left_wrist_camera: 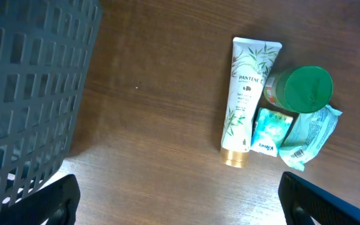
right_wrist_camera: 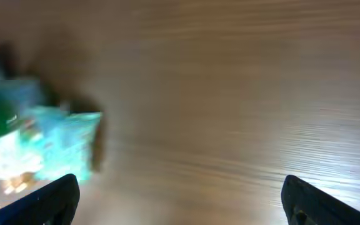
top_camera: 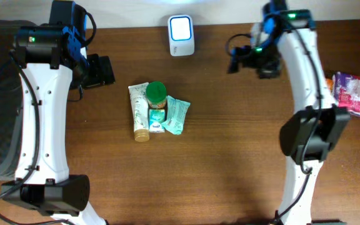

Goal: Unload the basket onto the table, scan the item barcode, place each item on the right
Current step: 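Place the orange Kleenex pack beside the red-purple package at right, then grasp the green wipes pack beside the jar with the right gripper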

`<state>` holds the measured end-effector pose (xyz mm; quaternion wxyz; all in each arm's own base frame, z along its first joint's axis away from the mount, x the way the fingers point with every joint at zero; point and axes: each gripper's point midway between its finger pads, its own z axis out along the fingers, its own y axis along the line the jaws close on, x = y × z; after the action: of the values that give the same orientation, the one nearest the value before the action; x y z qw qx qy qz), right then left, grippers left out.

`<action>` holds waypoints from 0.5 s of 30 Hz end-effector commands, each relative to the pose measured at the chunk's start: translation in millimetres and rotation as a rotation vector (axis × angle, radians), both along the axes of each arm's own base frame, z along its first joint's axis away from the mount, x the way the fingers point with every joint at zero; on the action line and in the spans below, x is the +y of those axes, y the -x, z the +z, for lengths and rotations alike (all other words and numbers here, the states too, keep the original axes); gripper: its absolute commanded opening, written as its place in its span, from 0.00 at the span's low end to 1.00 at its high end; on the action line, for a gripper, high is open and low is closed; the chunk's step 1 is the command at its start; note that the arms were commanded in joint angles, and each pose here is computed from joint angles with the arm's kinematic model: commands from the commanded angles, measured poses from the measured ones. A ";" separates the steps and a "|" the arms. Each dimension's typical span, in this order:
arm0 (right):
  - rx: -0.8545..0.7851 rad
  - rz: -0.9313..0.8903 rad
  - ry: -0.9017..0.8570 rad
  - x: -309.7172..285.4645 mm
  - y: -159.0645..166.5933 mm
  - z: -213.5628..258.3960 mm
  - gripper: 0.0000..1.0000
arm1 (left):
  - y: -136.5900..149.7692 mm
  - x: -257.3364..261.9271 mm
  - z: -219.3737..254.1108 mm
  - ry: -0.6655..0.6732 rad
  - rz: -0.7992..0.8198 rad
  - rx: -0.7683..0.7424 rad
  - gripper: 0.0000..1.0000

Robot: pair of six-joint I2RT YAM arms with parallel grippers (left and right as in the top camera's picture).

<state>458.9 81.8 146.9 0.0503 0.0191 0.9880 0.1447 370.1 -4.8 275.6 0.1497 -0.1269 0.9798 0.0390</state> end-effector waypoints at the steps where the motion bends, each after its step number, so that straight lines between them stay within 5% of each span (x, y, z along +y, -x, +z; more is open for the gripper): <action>1: 0.019 0.187 -0.010 87.9 22.9 -9.5 0.99 | 0.9 2.2 3.4 -0.004 0.014 -0.012 0.99; 4: 0.010 0.277 0.122 141.8 49.5 -23.0 0.99 | 0.9 2.2 3.4 -0.004 0.014 -0.012 0.99; 7: -0.045 0.121 0.366 159.1 63.3 -45.0 0.99 | 1.0 2.2 3.4 -0.004 0.013 -0.011 0.99; 12: -0.154 0.177 0.356 215.1 77.0 -85.7 0.99 | 0.9 2.2 3.4 -0.004 0.014 -0.012 0.99; 15: -0.167 0.172 0.375 211.9 74.4 -86.4 0.79 | 0.9 2.2 3.4 -0.004 0.014 -0.012 0.99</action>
<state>380.6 300.9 62.2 0.1114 -0.0956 0.9890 -0.0161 370.1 -4.8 275.6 0.1497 -0.1269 0.9798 0.0390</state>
